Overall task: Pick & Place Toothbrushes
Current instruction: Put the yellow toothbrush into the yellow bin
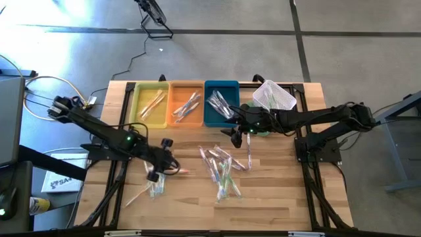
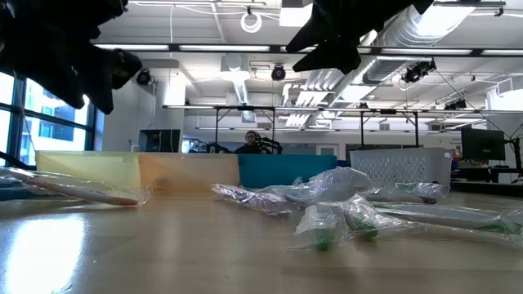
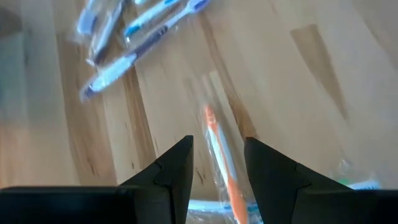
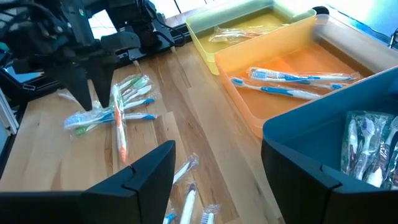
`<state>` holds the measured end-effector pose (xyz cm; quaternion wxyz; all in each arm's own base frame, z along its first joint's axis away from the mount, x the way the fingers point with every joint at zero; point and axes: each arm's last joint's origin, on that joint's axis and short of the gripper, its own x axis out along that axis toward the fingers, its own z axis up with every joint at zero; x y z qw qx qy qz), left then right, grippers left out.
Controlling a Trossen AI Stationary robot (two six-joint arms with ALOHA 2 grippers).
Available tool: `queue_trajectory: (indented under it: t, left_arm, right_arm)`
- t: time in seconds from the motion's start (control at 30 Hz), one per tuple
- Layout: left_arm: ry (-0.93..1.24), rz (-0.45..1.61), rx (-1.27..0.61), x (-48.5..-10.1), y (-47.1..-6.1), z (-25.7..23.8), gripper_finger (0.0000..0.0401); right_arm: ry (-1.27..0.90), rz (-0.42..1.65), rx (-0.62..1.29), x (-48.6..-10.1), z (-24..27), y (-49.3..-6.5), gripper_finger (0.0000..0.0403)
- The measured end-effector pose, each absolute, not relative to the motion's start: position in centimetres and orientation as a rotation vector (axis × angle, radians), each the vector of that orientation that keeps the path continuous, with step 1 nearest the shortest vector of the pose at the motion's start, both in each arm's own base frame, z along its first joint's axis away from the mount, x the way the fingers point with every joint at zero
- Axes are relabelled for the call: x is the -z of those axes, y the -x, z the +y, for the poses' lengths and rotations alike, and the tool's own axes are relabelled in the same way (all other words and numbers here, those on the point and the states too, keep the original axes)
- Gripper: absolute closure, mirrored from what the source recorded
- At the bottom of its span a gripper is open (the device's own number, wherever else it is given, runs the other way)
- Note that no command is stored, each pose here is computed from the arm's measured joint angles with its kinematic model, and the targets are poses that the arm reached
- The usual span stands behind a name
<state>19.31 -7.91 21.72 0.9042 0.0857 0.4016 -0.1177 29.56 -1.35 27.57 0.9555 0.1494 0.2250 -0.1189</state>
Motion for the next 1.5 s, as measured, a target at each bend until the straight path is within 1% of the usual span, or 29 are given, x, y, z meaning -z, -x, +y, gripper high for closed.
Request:
queue_trajectory:
  t: [0.73,1.33,1.43,1.5]
  left_arm:
    - [-0.050,1.084,0.216,-16.9,-21.4,-9.1,0.0263]
    - [-0.051,1.177,0.179,-14.4,-22.1,-9.4,0.0263]
    - [-0.052,1.171,0.177,-14.4,-22.2,-9.4,0.0276]
    - [-0.053,1.157,0.183,-14.5,-22.3,-9.4,0.0295]
  right_arm:
    - [-0.277,0.465,0.236,-27.5,-1.3,-29.5,0.0172]
    - [-0.277,0.465,0.236,-27.5,-1.3,-29.5,0.0172]
    - [-0.277,0.465,0.236,-27.5,-1.4,-29.5,0.0172]
    - [-0.277,0.465,0.236,-27.5,-1.4,-29.5,0.0172]
